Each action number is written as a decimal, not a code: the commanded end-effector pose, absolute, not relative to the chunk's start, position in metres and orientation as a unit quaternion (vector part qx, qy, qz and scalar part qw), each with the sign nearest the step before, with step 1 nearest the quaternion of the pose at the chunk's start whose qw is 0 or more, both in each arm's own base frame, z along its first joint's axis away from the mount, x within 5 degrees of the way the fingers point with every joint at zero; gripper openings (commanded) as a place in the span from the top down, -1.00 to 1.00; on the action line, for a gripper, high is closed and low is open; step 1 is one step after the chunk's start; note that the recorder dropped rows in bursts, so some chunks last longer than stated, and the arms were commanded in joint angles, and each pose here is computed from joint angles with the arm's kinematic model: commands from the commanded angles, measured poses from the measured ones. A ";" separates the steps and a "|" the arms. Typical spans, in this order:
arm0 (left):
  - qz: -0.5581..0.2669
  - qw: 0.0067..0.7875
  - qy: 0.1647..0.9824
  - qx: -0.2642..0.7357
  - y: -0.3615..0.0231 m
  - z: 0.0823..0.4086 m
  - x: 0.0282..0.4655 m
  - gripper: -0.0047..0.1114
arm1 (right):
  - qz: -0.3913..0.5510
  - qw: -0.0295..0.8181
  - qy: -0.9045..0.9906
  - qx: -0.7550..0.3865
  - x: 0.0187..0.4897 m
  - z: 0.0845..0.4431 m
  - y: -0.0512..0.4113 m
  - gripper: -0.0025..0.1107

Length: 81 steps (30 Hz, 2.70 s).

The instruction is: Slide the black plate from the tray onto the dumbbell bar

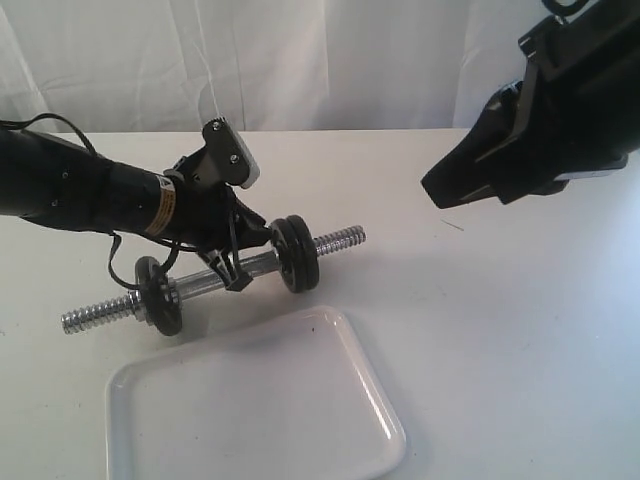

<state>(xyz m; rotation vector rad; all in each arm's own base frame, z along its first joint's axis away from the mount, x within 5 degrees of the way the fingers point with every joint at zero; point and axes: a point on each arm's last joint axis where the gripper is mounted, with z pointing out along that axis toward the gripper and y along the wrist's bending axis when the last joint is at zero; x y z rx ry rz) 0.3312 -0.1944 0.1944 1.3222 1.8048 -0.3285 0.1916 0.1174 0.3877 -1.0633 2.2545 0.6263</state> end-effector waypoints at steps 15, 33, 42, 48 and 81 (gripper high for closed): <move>0.030 0.509 0.759 0.405 -0.158 0.256 0.337 0.92 | 0.220 0.295 0.844 -0.391 0.192 0.389 0.114 0.96; 0.105 0.588 0.796 0.093 -0.045 0.326 0.194 0.92 | 0.141 0.399 0.871 -0.249 0.218 0.297 0.099 0.96; 0.093 0.650 0.752 0.050 -0.017 0.341 0.141 0.92 | 0.176 0.304 0.920 -0.175 0.201 0.260 0.095 0.96; 0.088 0.662 0.743 0.045 -0.014 0.345 0.134 0.92 | 0.176 0.303 0.920 -0.175 0.200 0.260 0.095 0.96; -0.030 0.627 0.776 0.058 -0.008 0.182 0.055 0.92 | 0.175 0.308 0.919 -0.174 0.201 0.260 0.095 0.96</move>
